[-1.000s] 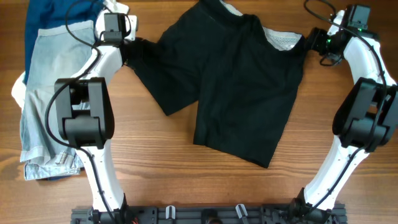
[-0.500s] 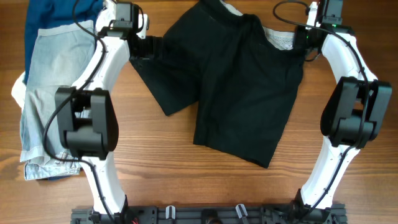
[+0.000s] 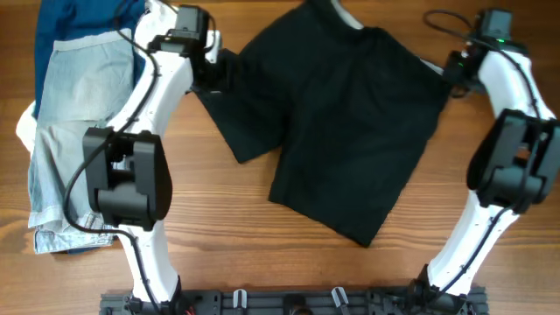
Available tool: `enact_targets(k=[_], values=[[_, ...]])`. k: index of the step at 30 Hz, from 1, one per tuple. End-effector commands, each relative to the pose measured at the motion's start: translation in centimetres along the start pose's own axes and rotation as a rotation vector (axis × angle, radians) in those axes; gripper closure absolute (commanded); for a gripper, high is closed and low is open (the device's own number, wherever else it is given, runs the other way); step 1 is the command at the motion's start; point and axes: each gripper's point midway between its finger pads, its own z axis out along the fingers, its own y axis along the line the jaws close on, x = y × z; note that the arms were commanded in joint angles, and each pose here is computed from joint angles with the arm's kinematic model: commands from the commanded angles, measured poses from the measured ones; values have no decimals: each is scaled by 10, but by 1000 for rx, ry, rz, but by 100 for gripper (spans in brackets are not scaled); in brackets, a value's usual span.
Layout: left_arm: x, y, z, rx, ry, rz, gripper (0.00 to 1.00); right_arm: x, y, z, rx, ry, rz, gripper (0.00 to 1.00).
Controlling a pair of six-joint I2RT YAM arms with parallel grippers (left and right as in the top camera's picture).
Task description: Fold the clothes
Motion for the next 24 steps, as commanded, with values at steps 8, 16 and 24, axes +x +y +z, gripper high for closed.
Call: enact_targets(k=[8,16,24], values=[[13,-16,9,17,44,15,0,54,-84,5,-71,269,487,90],[-31,-20,43,38,-128,71,0,49,-21,-21,-187,254,254,14],[-55,-3,79,2,-228,125,0,23,34,-58,-187,97,80,13]])
